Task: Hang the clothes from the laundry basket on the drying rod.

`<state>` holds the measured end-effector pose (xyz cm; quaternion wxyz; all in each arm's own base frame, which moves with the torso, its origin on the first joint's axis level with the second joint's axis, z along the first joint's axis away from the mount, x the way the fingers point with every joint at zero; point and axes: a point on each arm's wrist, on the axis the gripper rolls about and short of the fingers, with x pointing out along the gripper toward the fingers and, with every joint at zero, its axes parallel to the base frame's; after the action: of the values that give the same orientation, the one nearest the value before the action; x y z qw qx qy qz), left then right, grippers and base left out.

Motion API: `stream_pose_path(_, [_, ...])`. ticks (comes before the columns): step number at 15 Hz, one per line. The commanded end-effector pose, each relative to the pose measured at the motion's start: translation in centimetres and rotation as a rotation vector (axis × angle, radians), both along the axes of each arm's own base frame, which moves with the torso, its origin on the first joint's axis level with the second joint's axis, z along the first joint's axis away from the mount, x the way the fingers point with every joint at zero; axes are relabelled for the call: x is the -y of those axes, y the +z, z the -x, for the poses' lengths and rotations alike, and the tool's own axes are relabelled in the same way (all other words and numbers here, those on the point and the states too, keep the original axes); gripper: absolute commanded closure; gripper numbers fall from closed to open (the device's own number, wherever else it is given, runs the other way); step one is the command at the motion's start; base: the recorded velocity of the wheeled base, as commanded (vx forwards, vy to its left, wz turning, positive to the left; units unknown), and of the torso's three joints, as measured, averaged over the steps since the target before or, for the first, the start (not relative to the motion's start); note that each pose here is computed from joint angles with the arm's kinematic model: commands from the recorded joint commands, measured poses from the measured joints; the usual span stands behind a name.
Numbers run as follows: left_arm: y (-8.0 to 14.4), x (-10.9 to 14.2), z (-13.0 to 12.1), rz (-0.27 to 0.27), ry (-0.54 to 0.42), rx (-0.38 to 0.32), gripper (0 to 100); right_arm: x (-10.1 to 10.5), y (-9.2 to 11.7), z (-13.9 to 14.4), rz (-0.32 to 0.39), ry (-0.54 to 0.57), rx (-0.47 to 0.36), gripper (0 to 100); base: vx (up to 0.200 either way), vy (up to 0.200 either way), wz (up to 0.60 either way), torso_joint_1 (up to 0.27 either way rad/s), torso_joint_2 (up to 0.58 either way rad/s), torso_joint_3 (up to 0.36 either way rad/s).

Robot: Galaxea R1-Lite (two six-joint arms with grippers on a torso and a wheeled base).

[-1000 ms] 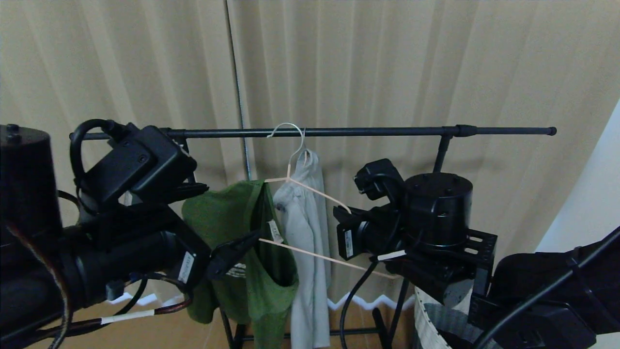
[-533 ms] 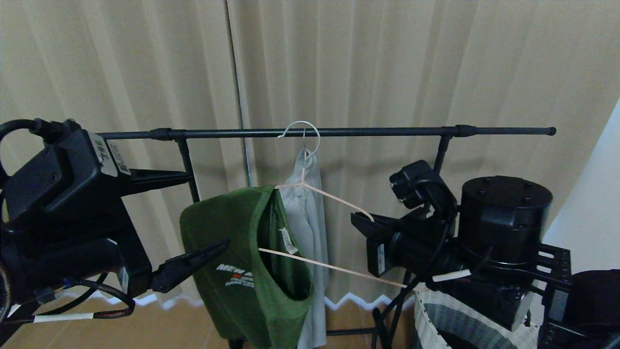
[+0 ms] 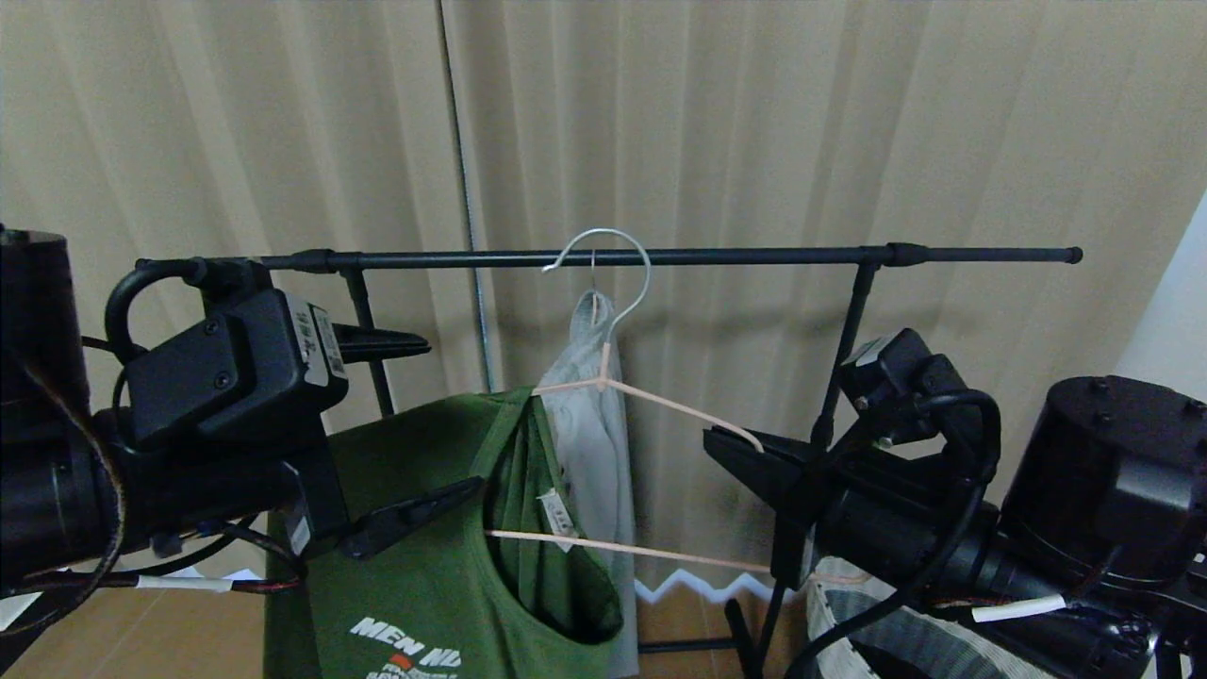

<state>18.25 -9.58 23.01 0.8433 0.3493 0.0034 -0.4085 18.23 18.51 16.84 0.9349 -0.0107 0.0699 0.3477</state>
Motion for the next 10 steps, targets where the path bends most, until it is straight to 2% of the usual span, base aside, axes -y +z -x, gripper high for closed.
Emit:
stream_pose_path(1, [-0.3, 0.4, -1.0, -0.014, -0.002, -0.013, 0, 0.1, 0.0, 0.2, 0.0, 0.006, 0.0, 100, 0.0, 0.0, 0.0, 0.0, 0.0, 0.0])
stream_pose_path(6, [-0.7, 0.4, -0.9, -0.019, -0.002, -0.019, 0, 0.1, -0.1, 0.3, -0.002, 0.056, -0.007, 100, 0.0, 0.0, 0.0, 0.0, 0.0, 0.0])
stream_pose_path(7, [-0.8, 0.4, -0.8, -0.021, -0.002, -0.025, 100, 0.0, -0.2, 0.3, 0.0, 0.058, -0.007, 100, 0.0, 0.0, 0.0, 0.0, 0.0, 0.0])
stream_pose_path(10, [-1.4, 0.3, -0.7, -0.029, -0.002, -0.041, 100, 0.0, 0.0, 0.3, -0.009, 0.067, 0.0, 100, 0.0, 0.0, 0.0, 0.0, 0.0, 0.0])
